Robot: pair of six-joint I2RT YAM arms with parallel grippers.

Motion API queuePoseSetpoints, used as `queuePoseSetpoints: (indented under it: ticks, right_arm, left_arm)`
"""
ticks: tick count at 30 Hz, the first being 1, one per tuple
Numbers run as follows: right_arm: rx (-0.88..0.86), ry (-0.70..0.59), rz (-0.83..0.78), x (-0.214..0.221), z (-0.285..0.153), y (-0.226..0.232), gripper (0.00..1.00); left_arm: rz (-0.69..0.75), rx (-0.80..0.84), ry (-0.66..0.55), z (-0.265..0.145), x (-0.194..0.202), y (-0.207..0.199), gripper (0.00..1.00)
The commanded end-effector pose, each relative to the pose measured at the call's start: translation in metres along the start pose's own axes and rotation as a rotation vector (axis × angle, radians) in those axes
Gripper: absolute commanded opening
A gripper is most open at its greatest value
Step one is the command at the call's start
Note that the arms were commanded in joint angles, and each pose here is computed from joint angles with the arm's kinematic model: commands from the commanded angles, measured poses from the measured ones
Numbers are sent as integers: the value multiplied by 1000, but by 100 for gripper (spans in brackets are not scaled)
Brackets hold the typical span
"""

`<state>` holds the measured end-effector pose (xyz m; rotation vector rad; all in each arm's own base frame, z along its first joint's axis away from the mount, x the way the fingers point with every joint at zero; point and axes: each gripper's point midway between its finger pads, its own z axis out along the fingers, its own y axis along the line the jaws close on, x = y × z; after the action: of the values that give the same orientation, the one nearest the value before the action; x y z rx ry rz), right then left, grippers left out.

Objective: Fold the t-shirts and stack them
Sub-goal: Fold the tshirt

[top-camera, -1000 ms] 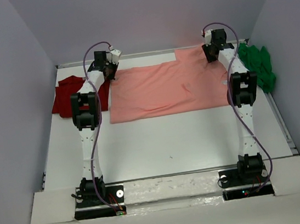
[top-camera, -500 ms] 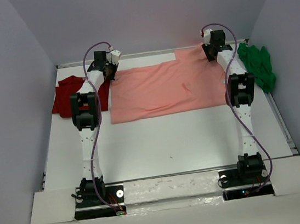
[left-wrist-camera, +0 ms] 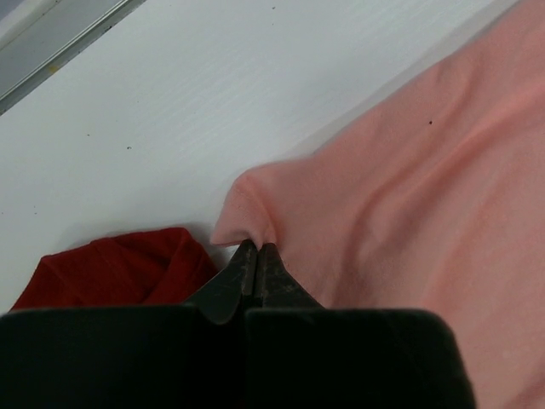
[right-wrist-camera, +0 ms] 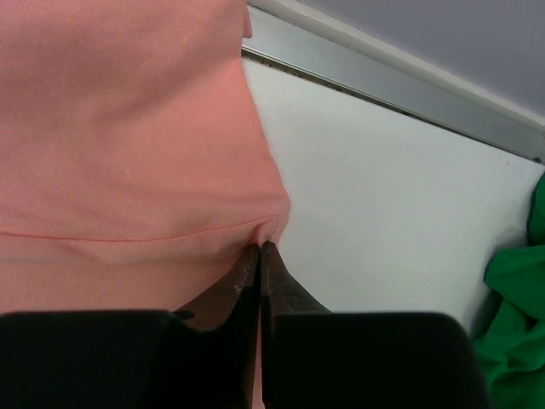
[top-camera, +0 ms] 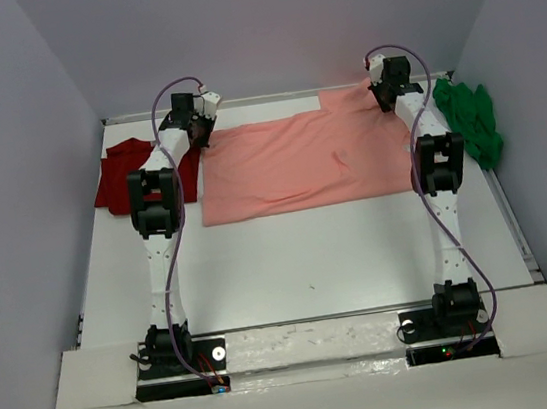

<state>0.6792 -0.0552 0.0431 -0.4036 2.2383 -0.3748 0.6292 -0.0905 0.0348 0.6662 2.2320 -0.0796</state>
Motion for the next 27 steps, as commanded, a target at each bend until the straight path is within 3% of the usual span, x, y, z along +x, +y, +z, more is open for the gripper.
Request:
queuePoseSetpoints:
  ticks: [1,13,27]
  right_arm:
    - [35,14,-13,6,3,-10,0]
    - [110,-24,-47,-4,3,-25,0]
    - [124,-68,-73,-22,-9,-29,0]
  left_arm:
    - [17,-2,-9,-30,-17,1,0]
    - [22,-105,-133,-40,-55,21,0]
    - [60,-111,-280,-64,-117,6,0]
